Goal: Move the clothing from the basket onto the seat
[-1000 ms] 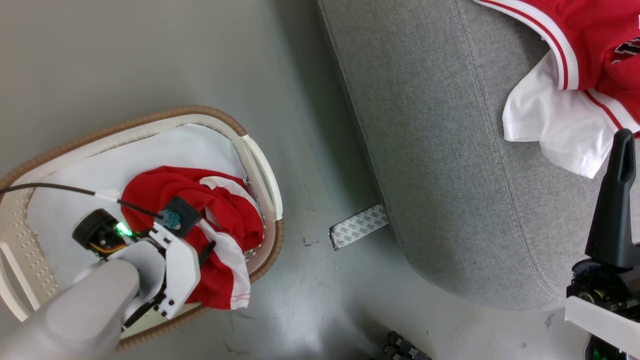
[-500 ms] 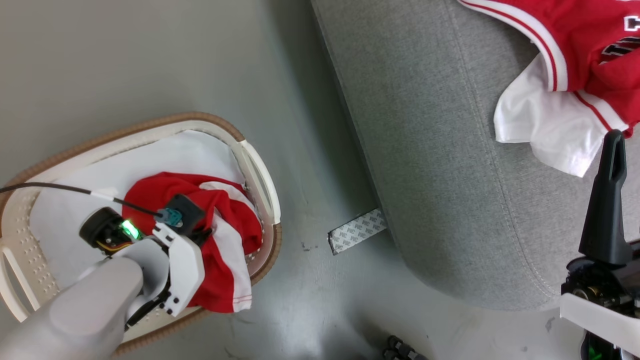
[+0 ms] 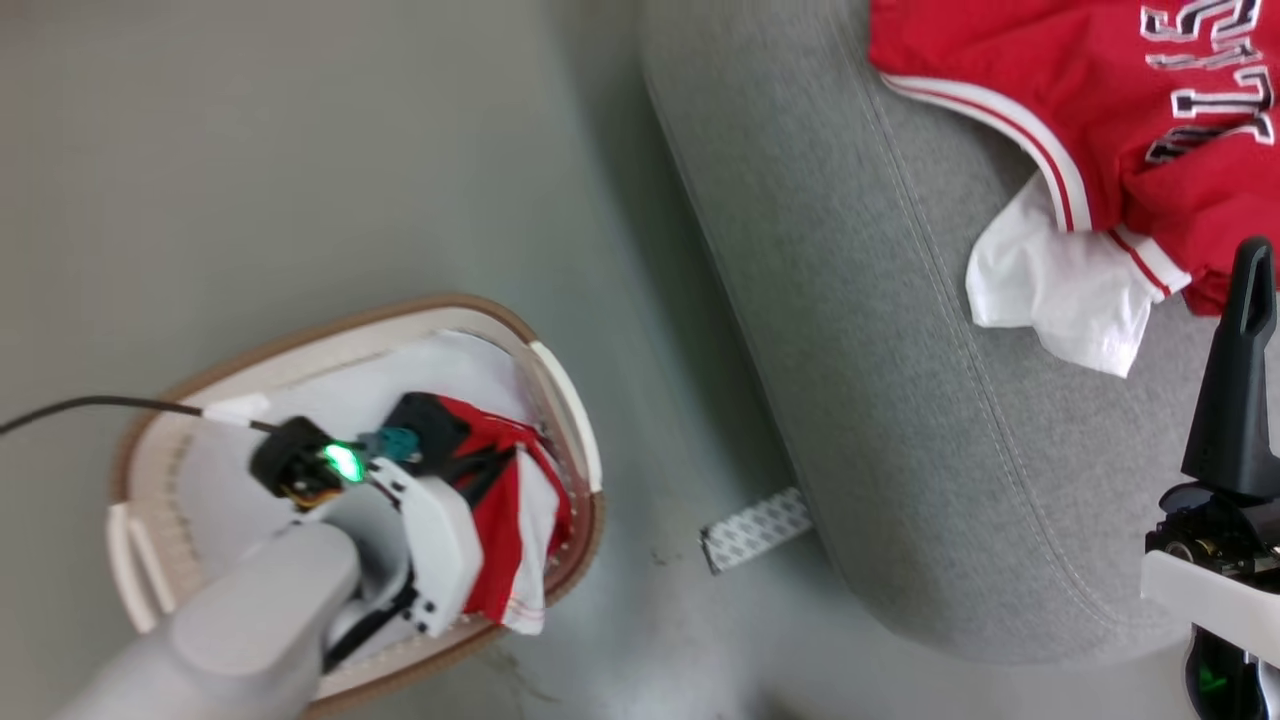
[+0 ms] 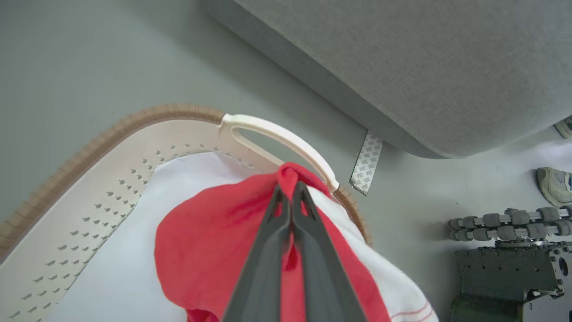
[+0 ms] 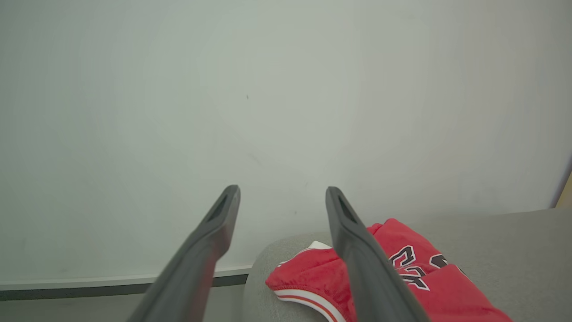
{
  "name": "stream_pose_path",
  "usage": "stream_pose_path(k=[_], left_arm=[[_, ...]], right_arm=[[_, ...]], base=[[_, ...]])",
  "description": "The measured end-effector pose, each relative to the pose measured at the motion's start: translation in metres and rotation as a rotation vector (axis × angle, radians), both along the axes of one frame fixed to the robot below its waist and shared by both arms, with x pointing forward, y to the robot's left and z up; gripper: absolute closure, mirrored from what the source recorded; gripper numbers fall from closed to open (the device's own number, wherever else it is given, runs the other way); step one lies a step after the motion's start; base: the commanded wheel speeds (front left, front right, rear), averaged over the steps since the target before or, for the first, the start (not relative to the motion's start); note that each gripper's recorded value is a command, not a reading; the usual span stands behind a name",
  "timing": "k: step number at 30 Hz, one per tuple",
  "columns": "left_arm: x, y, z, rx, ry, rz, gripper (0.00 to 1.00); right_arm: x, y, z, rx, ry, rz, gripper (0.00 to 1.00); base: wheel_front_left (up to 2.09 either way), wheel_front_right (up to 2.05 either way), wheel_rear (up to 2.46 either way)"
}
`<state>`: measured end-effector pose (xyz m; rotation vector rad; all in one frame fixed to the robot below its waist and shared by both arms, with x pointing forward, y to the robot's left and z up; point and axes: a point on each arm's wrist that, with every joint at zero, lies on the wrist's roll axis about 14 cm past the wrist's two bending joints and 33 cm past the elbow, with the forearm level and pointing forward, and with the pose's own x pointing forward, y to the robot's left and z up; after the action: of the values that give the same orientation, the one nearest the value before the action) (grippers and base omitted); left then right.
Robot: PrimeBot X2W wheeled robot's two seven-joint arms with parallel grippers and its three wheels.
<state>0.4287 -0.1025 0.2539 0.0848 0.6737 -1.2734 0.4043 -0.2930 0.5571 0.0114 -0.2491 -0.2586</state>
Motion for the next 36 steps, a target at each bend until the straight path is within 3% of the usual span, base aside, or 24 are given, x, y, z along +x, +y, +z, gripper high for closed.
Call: stream_pose_path(k=[22, 36], left_arm=[[-0.01, 0.009, 0.217, -0.345, -0.284, 0.24, 1.0], [-0.013, 0.035, 0.397, -0.585, -0.645, 0.342, 1.0]], right_arm=[[-0.035, 0.022, 0.047, 0.032, -0.157, 0.071, 0.0], [-0.044, 0.083, 0.035, 0.122, -0.132, 0.258, 0.0]], base=[[0.0, 0.0, 0.0], [0.0, 0.0, 0.0]])
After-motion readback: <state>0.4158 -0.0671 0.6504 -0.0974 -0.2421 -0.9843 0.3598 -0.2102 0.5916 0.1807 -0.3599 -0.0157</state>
